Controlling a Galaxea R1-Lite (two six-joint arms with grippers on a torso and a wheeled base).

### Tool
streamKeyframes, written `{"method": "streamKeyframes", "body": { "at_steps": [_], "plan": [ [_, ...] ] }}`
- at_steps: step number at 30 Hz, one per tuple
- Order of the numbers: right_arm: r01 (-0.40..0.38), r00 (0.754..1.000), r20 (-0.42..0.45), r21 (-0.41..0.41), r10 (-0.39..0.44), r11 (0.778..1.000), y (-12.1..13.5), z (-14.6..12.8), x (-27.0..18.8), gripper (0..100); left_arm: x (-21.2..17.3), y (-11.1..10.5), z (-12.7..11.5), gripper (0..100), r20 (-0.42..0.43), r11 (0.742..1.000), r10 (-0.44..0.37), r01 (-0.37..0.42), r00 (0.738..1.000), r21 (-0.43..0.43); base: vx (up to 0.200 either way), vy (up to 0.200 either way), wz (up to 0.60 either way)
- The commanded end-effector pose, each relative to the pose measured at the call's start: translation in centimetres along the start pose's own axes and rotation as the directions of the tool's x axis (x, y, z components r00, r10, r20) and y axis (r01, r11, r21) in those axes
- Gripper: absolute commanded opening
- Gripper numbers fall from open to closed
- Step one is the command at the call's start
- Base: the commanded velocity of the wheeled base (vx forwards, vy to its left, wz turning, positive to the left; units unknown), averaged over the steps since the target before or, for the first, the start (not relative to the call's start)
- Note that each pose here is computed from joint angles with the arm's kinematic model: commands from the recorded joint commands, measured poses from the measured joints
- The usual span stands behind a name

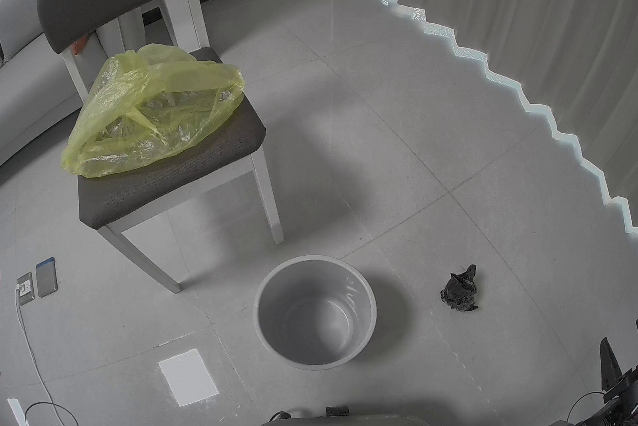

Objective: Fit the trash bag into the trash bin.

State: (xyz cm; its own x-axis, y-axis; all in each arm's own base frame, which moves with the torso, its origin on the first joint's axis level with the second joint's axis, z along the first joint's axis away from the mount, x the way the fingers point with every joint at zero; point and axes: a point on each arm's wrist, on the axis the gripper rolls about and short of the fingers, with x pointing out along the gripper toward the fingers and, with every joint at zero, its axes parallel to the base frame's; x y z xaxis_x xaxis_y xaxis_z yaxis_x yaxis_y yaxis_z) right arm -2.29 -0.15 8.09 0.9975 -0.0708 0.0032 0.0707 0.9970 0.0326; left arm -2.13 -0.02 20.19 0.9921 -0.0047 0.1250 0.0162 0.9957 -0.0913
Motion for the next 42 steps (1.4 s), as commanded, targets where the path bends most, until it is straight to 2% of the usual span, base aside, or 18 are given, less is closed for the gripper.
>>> {"method": "streamKeyframes", "body": {
  "at_steps": [1, 2, 7, 8, 11, 15, 20, 25, 28, 31, 34, 42],
  "plan": [
    [0.003, 1.000, -0.002, 0.001, -0.003, 1.000, 0.0, -0.5, 0.0, 100, 14.7, 0.9, 3.7, 100, -0.396, 0.976, 0.215, -0.190, 0.893, 0.103, 0.000, 0.000, 0.00],
    [0.003, 1.000, -0.002, 0.001, -0.003, 1.000, 0.0, -0.5, 0.0, 100, 15.2, 1.0, 3.7, 100, -0.403, 0.975, 0.220, -0.194, 0.888, 0.104, 0.000, 0.000, 0.00],
    [0.003, 1.000, -0.002, 0.001, -0.003, 1.000, 0.0, -0.5, 0.0, 100, 20.0, 2.3, 2.0, 100, -0.517, 0.965, 0.260, -0.232, 0.816, 0.119, 0.000, 0.000, 0.00],
    [0.003, 1.000, -0.002, 0.001, -0.003, 1.000, 0.0, -0.5, 0.0, 100, 20.2, 2.3, 2.0, 100, -0.519, 0.965, 0.260, -0.232, 0.814, 0.119, 0.000, 0.000, 0.00],
    [0.003, 1.000, -0.002, 0.001, -0.003, 1.000, 0.0, -0.5, 0.0, 100, 23.6, 3.4, 0.5, 100, -0.579, 0.957, 0.287, -0.258, 0.763, 0.134, 0.000, 0.000, 0.00],
    [0.003, 1.000, -0.002, 0.001, -0.003, 1.000, 0.0, -0.5, 0.0, 100, 27.4, 4.8, -0.6, 100, -0.609, 0.947, 0.314, -0.288, 0.728, 0.144, 0.000, 0.000, 0.00],
    [0.003, 1.000, -0.002, 0.001, -0.003, 1.000, 0.0, -0.5, 0.0, 100, 31.1, 6.7, -1.1, 100, -0.605, 0.927, 0.363, -0.339, 0.709, 0.159, 0.000, 0.000, 0.00],
    [0.001, 1.000, -0.002, 0.001, -0.001, 1.000, 0.0, -0.5, 0.0, 100, 33.4, 8.2, -1.4, 100, -0.591, 0.907, 0.408, -0.383, 0.695, 0.176, 0.000, 0.000, 0.00],
    [0.003, 1.000, -0.002, 0.001, -0.003, 1.000, 0.0, -0.5, 0.0, 100, 34.1, 8.5, -0.9, 100, -0.541, 0.896, 0.435, -0.405, 0.720, 0.181, 0.000, 0.000, 0.00],
    [0.001, 1.000, -0.002, 0.001, -0.001, 1.000, 0.0, -0.5, 0.0, 100, 34.7, 9.0, -1.2, 100, -0.524, 0.891, 0.446, -0.415, 0.726, 0.183, 0.000, 0.000, 0.00],
    [0.001, 1.000, -0.002, 0.001, -0.001, 1.000, 0.0, -0.5, 0.0, 100, 35.4, 9.3, -1.9, 100, -0.526, 0.890, 0.448, -0.419, 0.723, 0.182, 0.000, 0.000, 0.00],
    [0.001, 1.000, -0.002, 0.001, -0.001, 1.000, 0.0, -0.5, 0.0, 100, 36.7, 9.6, -2.2, 100, -0.463, 0.895, 0.441, -0.415, 0.769, 0.163, 0.000, 0.000, 0.00]
  ]
}}
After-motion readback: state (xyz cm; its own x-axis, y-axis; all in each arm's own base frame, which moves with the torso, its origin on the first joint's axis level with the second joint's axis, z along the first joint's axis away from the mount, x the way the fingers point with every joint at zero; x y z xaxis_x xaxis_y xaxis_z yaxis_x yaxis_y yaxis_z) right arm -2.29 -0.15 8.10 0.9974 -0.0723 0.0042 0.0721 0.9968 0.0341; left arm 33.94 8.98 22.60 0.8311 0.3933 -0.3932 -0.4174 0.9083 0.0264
